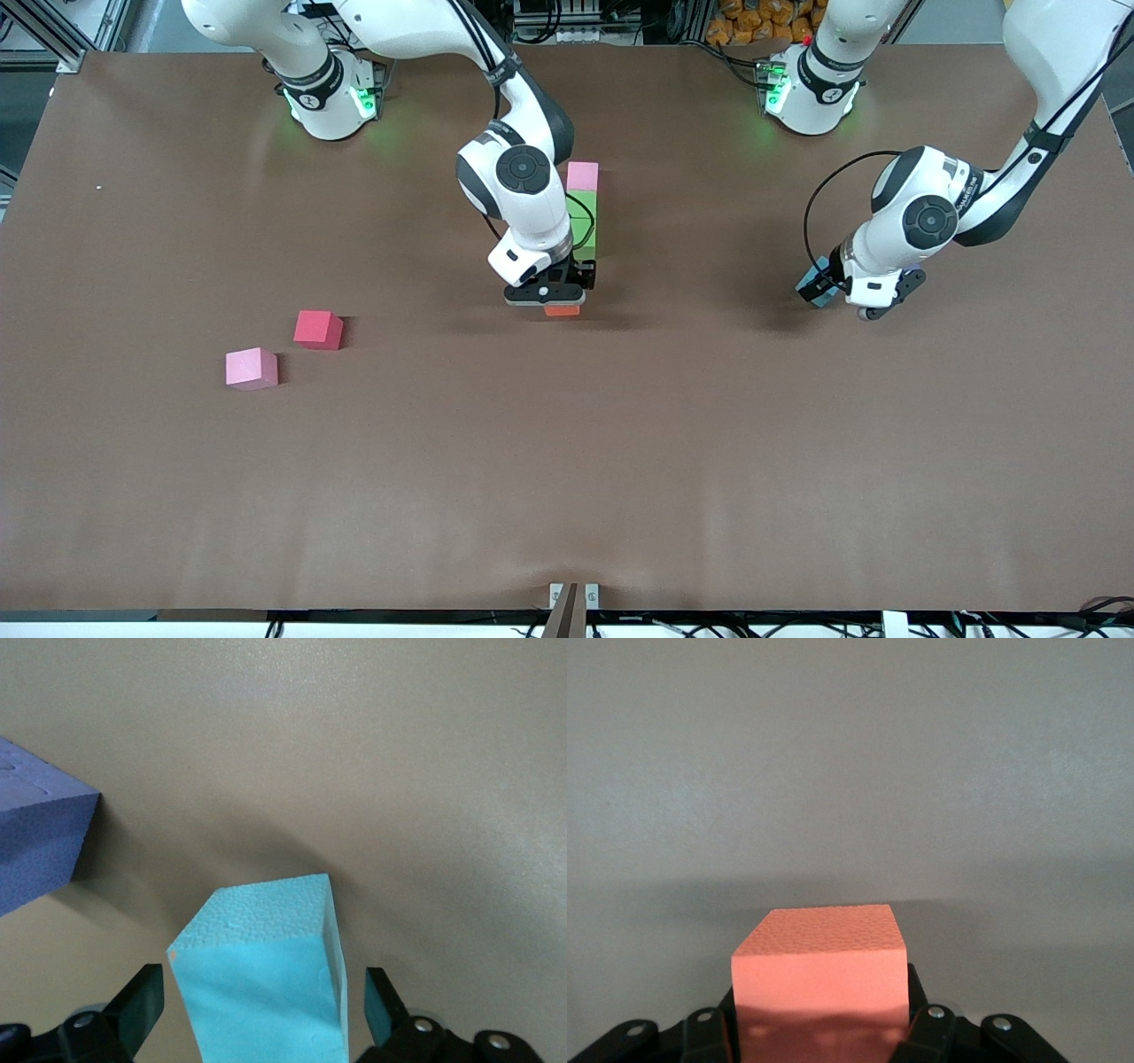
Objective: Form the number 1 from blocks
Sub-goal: 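Place the orange cube below the green cubes while the left gripper grasps the cyan cube, then lift the cyan cube with the left gripper while the right gripper returns to rest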
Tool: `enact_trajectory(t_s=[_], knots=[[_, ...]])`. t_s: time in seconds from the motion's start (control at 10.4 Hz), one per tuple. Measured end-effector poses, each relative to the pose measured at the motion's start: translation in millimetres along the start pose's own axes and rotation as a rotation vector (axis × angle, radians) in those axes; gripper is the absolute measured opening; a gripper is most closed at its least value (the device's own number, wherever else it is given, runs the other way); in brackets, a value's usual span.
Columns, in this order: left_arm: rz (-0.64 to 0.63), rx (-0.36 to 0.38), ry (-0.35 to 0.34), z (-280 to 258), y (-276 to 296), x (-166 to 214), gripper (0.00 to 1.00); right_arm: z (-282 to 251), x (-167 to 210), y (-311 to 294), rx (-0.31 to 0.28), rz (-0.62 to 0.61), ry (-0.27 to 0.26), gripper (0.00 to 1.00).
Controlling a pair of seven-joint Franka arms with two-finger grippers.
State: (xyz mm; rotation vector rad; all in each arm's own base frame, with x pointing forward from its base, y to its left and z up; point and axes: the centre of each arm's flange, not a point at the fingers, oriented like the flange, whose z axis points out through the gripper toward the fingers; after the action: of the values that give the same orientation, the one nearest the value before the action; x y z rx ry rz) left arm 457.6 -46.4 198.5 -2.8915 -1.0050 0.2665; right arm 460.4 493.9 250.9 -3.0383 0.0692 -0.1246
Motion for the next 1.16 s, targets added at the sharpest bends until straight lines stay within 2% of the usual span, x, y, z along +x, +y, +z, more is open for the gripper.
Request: enact_trajectory(t_s=[0.48, 0.68, 0.77, 0.87, 1.16], knots=[[-0.007, -0.012, -0.023, 6, -1, 1, 0.99, 15, -41, -26, -0.010, -0.038, -0.024, 0.66], [-0.006, -0.016, -0.028, 8, 0, 1, 0.77, 22, -51, -28, -0.022, -0.043, -0.034, 0.66], [-0.006, -0.018, -0.027, 7, 0, 1, 0.63, 24, -53, -28, -0.025, -0.044, -0.037, 0.66], [-0.006, -0.018, -0.027, 7, 1, 2, 0.59, 26, -54, -28, -0.027, -0.046, -0.039, 0.66], [0.025, -0.028, -0.005, -3, 16, 0, 0.59, 30, -57, -28, -0.034, -0.050, -0.044, 0.66]])
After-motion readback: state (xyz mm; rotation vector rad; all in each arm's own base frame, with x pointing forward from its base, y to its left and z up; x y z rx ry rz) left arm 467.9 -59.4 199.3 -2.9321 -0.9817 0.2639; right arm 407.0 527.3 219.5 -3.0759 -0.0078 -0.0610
